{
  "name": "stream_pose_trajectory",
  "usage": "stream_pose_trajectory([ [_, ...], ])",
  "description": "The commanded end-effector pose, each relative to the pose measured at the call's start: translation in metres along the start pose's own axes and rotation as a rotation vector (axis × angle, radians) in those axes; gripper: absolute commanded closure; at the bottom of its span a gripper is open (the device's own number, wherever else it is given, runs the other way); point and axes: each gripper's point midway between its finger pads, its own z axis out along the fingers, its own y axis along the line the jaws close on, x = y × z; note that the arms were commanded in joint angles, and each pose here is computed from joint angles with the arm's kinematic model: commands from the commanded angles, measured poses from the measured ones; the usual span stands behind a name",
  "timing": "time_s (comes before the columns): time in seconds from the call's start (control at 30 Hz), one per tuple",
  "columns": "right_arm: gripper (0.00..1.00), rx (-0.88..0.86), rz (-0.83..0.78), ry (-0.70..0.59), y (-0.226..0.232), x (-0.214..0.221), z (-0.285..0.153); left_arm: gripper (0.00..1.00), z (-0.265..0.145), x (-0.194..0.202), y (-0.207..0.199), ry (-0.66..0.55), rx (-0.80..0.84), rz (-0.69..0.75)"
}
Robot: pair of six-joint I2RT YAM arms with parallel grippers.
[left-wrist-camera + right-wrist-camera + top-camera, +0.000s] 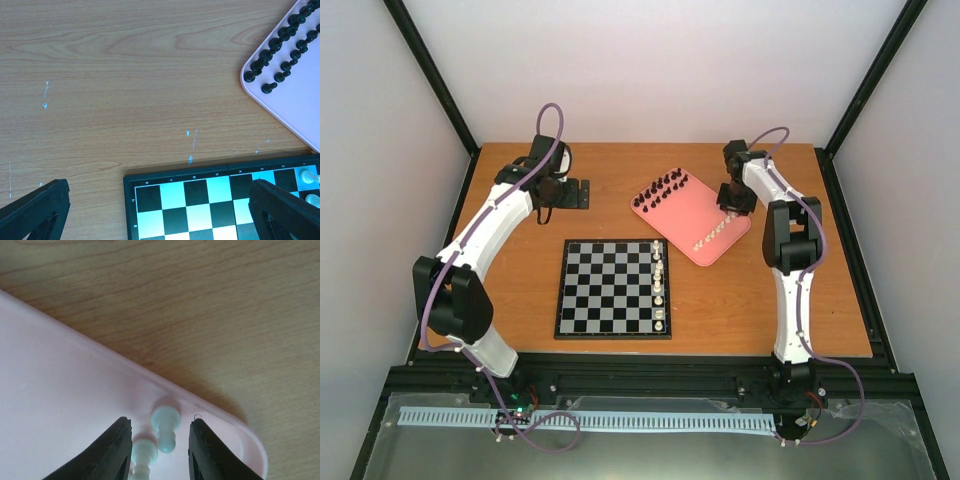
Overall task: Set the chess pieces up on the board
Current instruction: Pick up the chess piece from the storage box.
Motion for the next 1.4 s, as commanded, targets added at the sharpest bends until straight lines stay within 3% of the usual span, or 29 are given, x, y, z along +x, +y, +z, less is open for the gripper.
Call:
stream_pose_trajectory([
  [0.0, 0.63, -0.015, 0.018, -0.030, 0.004, -0.015, 0.004, 0.00, 0.000, -0.001, -0.002, -0.001, 0.008, 0.007],
  [0.37, 0.71, -0.004, 0.012, -0.030, 0.003, -0.018, 0.007, 0.00, 0.002, 0.000, -0.002, 0.004, 0.005, 0.006],
  [0.5, 0.82, 0.005, 0.011, -0.030, 0.001, -0.017, 0.006, 0.00, 0.003, -0.001, -0.002, 0.004, 0.007, 0.004],
  [0.8, 0.97, 0.003, 0.003, -0.048, 0.001, -0.020, -0.003, 0.00, 0.006, 0.000, -0.002, 0.010, 0.006, 0.004],
  [1.37, 0.97, -0.122, -0.127, -0.194, 0.034, -0.037, -0.104, 0.00, 0.002, 0.000, 0.003, 0.004, -0.020, 0.009],
])
